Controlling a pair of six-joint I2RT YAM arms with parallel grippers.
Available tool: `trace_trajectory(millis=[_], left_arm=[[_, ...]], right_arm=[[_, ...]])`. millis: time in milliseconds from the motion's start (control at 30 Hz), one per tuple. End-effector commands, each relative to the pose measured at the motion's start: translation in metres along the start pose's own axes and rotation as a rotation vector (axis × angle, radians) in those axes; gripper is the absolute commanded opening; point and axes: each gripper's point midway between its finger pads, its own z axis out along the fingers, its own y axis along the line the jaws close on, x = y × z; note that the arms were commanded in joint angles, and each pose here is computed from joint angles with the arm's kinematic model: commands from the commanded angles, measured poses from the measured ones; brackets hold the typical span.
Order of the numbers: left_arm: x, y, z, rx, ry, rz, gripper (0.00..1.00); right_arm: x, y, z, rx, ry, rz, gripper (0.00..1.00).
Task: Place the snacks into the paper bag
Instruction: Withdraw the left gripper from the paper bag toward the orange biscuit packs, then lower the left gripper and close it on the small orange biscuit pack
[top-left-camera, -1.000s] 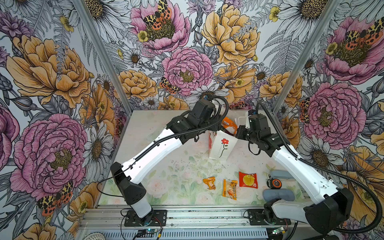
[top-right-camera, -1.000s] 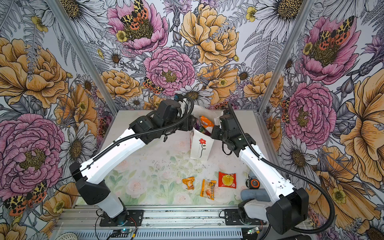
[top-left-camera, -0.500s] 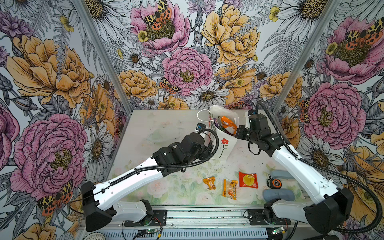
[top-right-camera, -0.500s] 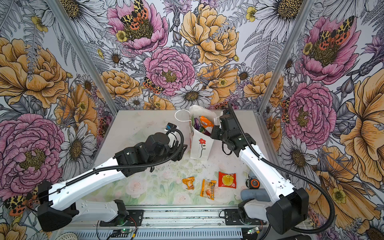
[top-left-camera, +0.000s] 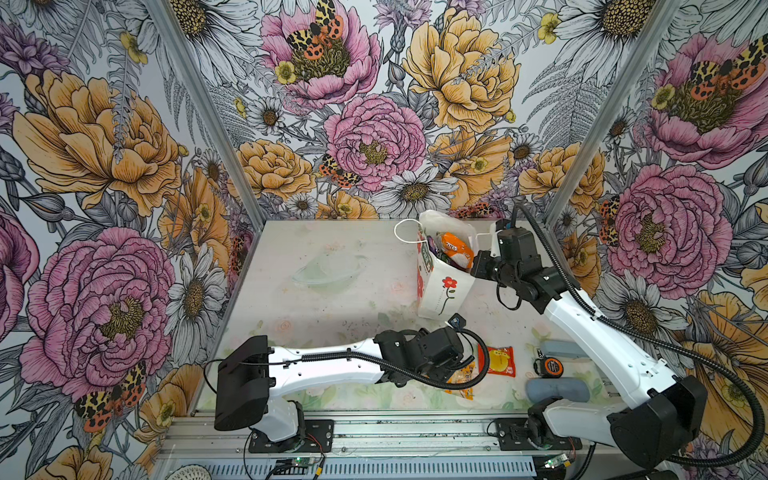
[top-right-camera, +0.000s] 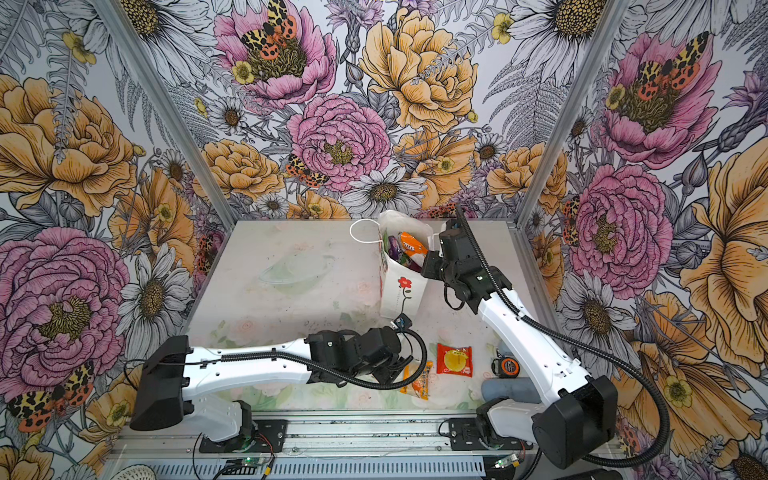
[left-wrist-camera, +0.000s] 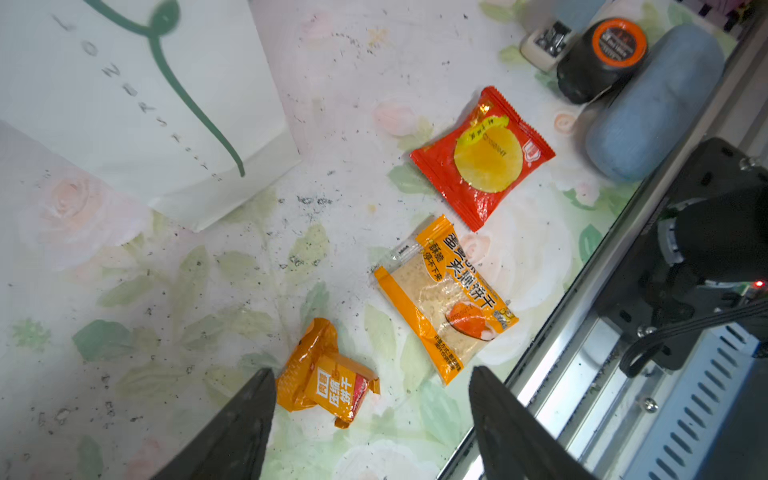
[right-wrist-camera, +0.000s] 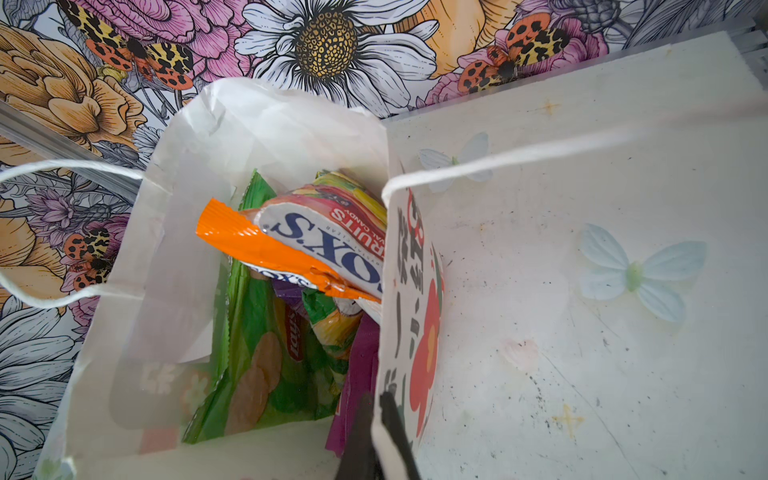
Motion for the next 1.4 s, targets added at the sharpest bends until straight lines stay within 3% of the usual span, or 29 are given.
trace_trajectory(millis=[0,233,533,633,1067,1233,1300,1367], left_arm=[[0.008,0.003,0.004,-0.02,0.038,-0.08,0.75],[0.047,0.015,0.021,-0.139,0.207,-0.348,0.74],[0.075,0.023,0.044,-0.221,0.313,-0.462,0.72],[0.08,0.03,0.052,-0.243,0.332,-0.468,0.66],[0.091,0.032,0.078,-0.276,0.389,-0.432,0.64],[0.095,0.032,0.08,-0.281,0.402,-0.423,0.57],[0.098,0.033,0.082,-0.282,0.41,-0.42,0.59],[0.101,0.033,0.083,-0.283,0.419,-0.414,0.67]], right_arm=[[-0.035,0.015,-0.023,-0.053,-0.127,-0.007,0.0],[-0.035,0.015,-0.023,-0.052,-0.128,-0.009,0.0],[-0.032,0.014,-0.021,-0.053,-0.118,-0.003,0.0],[-0.03,0.013,-0.021,-0.052,-0.117,-0.005,0.0],[-0.027,0.013,-0.017,-0.054,-0.107,-0.001,0.0],[-0.026,0.013,-0.016,-0.055,-0.104,-0.001,0.0],[-0.026,0.012,-0.016,-0.053,-0.105,-0.001,0.0],[-0.026,0.013,-0.016,-0.054,-0.105,-0.003,0.0]])
